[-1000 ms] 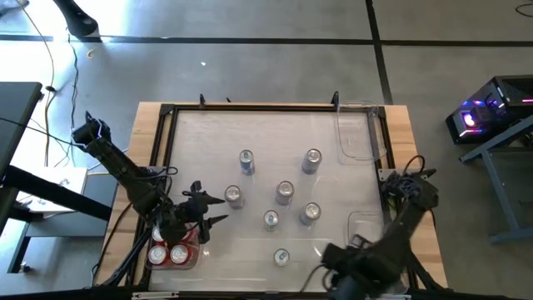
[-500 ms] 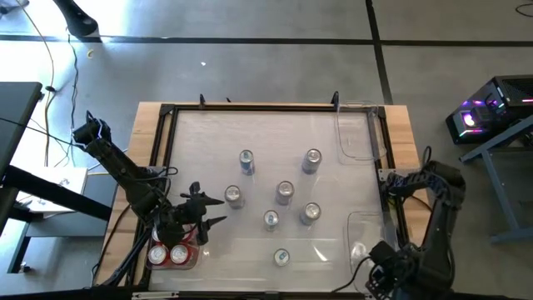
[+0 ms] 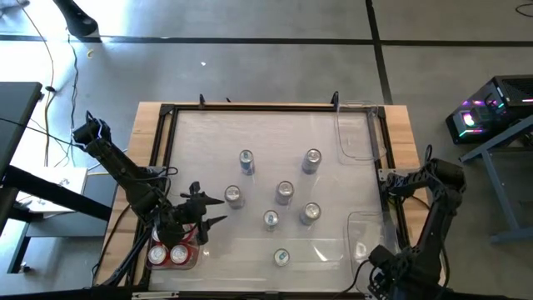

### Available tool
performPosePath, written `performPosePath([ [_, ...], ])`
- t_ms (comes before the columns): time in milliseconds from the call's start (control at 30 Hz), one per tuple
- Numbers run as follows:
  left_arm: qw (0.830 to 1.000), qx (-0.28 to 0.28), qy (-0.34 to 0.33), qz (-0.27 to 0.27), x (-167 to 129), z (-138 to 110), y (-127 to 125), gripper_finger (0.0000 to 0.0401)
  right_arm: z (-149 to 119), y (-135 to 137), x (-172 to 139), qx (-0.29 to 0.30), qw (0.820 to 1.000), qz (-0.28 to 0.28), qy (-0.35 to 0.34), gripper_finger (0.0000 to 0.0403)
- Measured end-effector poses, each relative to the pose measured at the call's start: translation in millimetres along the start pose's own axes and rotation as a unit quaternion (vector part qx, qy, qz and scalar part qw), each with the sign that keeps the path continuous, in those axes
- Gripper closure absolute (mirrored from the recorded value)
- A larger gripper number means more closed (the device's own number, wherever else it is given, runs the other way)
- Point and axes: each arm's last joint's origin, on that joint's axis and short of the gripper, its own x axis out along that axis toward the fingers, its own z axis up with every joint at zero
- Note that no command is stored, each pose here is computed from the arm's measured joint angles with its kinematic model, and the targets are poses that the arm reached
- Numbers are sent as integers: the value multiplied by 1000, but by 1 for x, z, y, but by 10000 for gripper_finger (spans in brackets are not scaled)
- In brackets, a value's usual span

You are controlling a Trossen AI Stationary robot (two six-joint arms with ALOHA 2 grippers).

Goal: Sort soda cans
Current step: Put the bottom right blue soda can into the bottom right transparent bin, then put the bottom left blue soda can into the bottom right transparent bin

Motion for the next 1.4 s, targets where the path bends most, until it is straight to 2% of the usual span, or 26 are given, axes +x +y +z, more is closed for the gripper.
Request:
performPosePath([
  [167, 1000, 0, 0, 0, 0, 0, 0, 188, -1, 0, 0, -6, 1000, -8, 11, 192],
  [400, 1000, 0, 0, 0, 0, 0, 0, 188, -1, 2, 0, -12, 999, -11, 27, 134],
  [833, 1000, -5, 1, -2, 0, 0, 0, 188, 0, 4, -2, -10, 998, -16, 55, 124],
  [1033, 1000, -8, 2, -2, 0, 0, 0, 188, -2, 9, -22, -8, 998, -7, 65, 123],
  [1200, 1000, -8, 2, -2, 0, 0, 0, 188, -4, 3, -46, 6, 998, -30, 58, 123],
  [1300, 1000, -8, 2, -2, 0, 0, 0, 188, -1, 1, -66, 14, 1000, -20, 11, 123],
  [1400, 1000, -9, 1, -2, 0, 0, 0, 188, 7, 5, -86, 16, 998, 29, -57, 123],
])
